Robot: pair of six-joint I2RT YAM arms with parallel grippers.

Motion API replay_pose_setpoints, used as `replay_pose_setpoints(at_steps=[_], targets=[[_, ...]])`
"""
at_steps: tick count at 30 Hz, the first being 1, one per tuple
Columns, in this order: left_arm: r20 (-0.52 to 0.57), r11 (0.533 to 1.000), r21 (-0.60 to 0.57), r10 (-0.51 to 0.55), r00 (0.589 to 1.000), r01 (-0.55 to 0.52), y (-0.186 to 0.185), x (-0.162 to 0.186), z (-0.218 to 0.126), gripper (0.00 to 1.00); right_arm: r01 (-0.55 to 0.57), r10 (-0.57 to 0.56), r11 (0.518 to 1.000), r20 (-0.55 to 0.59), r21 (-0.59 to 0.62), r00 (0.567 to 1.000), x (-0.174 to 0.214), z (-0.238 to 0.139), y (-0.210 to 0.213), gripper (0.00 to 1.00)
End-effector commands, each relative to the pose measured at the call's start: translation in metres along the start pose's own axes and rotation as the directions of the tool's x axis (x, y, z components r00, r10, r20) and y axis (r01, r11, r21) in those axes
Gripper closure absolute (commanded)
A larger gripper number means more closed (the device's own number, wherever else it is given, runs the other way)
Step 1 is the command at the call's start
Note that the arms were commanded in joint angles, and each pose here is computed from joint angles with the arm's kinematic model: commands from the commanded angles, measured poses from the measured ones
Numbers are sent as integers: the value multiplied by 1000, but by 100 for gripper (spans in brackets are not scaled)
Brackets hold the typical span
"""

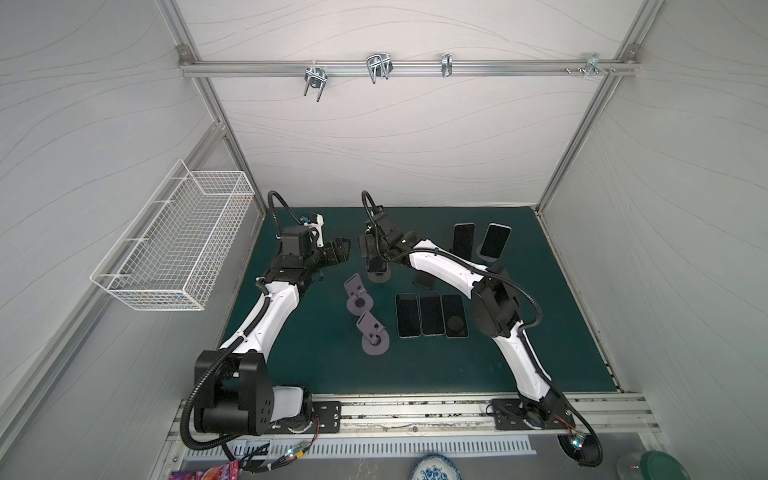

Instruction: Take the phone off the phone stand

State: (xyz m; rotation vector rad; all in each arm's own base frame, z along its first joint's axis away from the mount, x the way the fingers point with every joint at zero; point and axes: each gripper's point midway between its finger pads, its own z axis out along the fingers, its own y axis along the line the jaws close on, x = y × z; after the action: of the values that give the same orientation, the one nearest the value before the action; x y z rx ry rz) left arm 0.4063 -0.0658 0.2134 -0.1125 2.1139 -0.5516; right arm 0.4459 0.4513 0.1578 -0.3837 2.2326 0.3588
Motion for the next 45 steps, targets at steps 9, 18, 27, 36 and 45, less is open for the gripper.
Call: replay_pose_setpoints(at_steps=[9, 18, 27, 36, 45], targets=[[77, 1000, 4, 7, 997, -7, -2, -28, -2, 12, 20, -21, 998, 7, 62, 1000, 0, 8, -1, 4], [77, 1000, 8, 2, 997, -3, -3, -28, -2, 12, 31, -32, 995, 9, 95, 999, 1, 14, -3, 5], [74, 1000, 13, -9, 997, 8, -3, -28, -1, 12, 29, -30, 993, 4, 118, 1000, 5, 18, -4, 5], [70, 1000, 14, -17, 997, 16, -2, -27, 0, 12, 31, -32, 990, 4, 138, 999, 5, 23, -7, 5], [71, 999, 26, -26, 997, 24, -5, -28, 0, 13, 28, -29, 987, 4, 160, 1000, 6, 25, -9, 7]])
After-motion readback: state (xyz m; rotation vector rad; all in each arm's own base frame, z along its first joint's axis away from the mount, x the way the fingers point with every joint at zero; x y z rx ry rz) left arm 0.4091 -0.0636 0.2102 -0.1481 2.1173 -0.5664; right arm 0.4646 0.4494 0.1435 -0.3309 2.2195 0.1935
